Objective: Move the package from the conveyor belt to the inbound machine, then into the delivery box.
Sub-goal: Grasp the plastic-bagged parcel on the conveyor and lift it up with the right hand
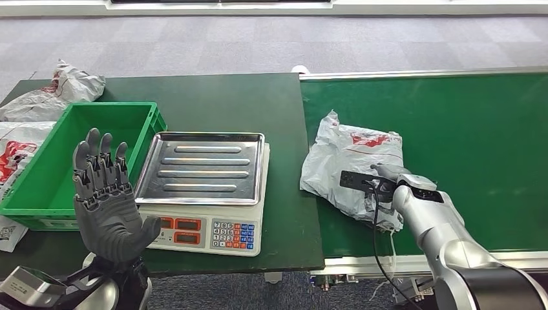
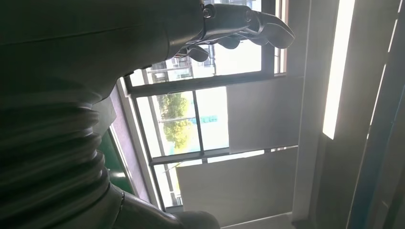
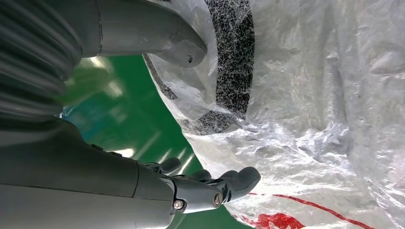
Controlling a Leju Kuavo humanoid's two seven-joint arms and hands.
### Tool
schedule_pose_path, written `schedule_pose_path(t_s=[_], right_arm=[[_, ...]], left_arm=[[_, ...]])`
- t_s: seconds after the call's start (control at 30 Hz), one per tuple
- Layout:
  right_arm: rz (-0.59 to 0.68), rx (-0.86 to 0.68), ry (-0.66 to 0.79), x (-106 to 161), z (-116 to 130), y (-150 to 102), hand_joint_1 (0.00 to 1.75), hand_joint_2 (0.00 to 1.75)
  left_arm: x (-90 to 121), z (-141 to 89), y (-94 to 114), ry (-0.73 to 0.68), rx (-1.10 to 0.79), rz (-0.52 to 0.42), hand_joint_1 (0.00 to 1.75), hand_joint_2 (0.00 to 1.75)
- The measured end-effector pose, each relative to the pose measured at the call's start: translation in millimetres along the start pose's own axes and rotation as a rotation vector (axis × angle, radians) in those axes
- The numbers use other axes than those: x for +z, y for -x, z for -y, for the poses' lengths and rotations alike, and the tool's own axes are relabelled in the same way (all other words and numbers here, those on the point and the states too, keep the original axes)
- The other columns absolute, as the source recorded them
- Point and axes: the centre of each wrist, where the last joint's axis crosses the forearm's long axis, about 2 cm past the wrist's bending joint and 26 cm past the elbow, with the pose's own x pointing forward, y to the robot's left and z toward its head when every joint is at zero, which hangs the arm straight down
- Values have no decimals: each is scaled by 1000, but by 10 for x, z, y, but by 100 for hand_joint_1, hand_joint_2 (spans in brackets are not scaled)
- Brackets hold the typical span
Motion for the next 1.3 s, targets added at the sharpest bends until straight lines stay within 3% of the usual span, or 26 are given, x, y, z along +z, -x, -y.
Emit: schedule_pose_path(t_s=[0.33, 0.73, 0.9, 1.07, 1.1, 1.2, 1.23, 1.3], right_arm=[[28, -8, -43, -5, -5, -16, 0, 175], [405, -54, -298, -30, -126, -119, 0, 175], [452, 15, -399, -69, -359, -226, 0, 175], [443, 66, -410, -99, -630, -318, 24, 175], [442, 71, -409, -102, -664, -329, 41, 175], [441, 81, -408, -105, -712, -350, 148, 175], [442, 84, -408, -106, -715, -357, 168, 175], [446, 89, -403, -108, -706, -371, 170, 175]], left_arm=[[39, -31, -14, -5, -18, -10, 0, 175], [36, -54, -17, -26, -40, -8, 0, 175], [34, -59, -20, -44, -52, -6, 0, 175], [-1, -65, -8, -53, -62, 1, 0, 175], [-12, -66, -4, -54, -63, 3, 0, 175], [-33, -67, 6, -56, -67, 7, 0, 175], [-39, -68, 9, -57, -67, 8, 0, 175], [-48, -68, 14, -56, -66, 10, 0, 175]])
